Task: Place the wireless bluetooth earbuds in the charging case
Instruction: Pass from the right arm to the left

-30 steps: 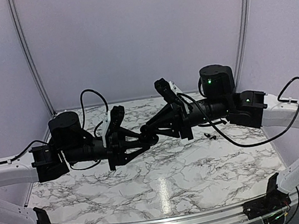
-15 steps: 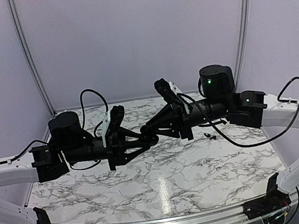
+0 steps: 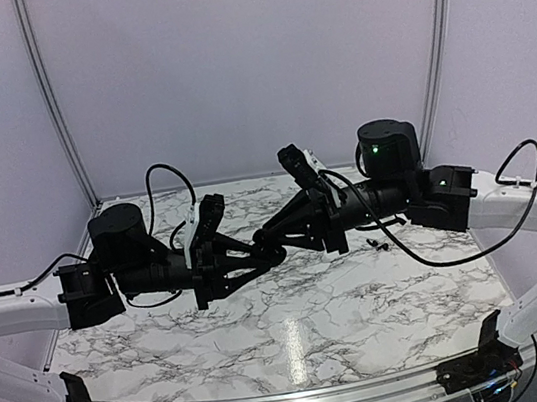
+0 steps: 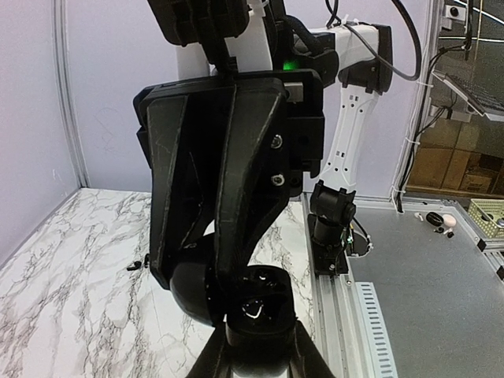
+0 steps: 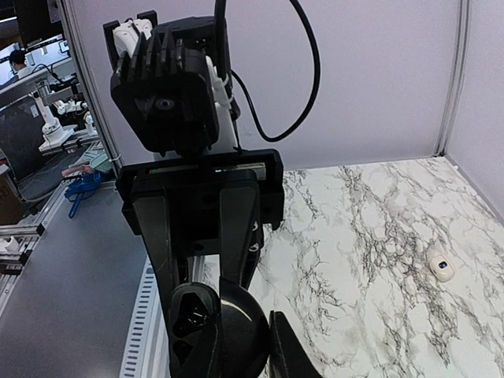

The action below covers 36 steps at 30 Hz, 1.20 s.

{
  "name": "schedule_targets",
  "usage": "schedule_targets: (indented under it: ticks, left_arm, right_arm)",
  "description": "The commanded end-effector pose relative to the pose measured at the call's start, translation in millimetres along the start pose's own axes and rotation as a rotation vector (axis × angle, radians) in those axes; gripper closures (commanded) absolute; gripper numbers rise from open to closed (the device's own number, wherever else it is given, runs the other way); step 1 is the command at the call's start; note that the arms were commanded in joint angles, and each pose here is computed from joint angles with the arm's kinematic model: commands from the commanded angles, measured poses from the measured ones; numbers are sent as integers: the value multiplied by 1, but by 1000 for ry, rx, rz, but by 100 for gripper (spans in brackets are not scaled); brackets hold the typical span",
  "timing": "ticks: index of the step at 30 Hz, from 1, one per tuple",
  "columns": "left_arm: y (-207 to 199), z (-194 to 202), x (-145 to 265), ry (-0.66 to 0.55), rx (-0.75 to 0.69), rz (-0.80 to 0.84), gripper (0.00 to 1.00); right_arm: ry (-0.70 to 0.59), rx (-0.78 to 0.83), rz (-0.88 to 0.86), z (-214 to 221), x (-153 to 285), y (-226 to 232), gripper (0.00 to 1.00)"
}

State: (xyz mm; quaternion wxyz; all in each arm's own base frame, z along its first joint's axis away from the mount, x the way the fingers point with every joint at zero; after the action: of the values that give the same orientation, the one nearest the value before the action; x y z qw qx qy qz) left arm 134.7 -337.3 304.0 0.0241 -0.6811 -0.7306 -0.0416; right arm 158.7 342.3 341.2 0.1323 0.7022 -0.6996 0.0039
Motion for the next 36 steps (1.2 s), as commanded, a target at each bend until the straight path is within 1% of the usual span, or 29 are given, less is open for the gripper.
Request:
schedule_targets:
  ticks: [1, 4, 6, 13, 16, 19, 26, 31, 36]
  left_arm:
    - [-2, -3, 5, -21, -22, -16, 78]
    - [-1, -6, 5, -26, -26, -22, 68]
    - [0, -9, 3, -31, -28, -18, 65]
    - [0, -12, 0, -35, -28, -4, 64]
    - [-1, -14, -1, -44, -22, 0, 61]
    - [-2, -15, 0, -50, -20, 2, 60]
    - [-1, -16, -1, -54, -21, -2, 59]
    - [-1, -16, -2, -55, -20, -1, 61]
    - [-1, -17, -3, -56, -18, 3, 59]
  right_arm:
    - [-28, -6, -21, -7, 4, -1, 100]
    - [-30, -5, -25, -6, 3, -1, 100]
    - [-32, -8, -26, -6, 3, -1, 100]
    - [-28, -29, -29, -5, 3, -1, 100]
    - [-28, -28, -29, -4, 3, 0, 100]
    - [-25, -29, -30, -3, 2, -1, 100]
    - [-28, -27, -28, -4, 3, -1, 100]
    - [-24, -29, -25, -2, 2, -1, 100]
    - [-21, -31, -26, -1, 2, -2, 100]
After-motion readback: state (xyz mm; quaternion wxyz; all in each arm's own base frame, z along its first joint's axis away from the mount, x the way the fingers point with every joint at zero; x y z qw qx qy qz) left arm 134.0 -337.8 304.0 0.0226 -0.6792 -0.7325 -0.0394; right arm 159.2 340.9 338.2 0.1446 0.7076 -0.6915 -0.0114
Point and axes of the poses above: each gripper's point midway between its finger pads, its own x axis back along the fingers, its own y axis along the line the jaws close on, z = x × y, the point moved 5 cm from there along x, back along the fingers, and after that the axes turned 4 degrees about -x, right-handed, at the moved point
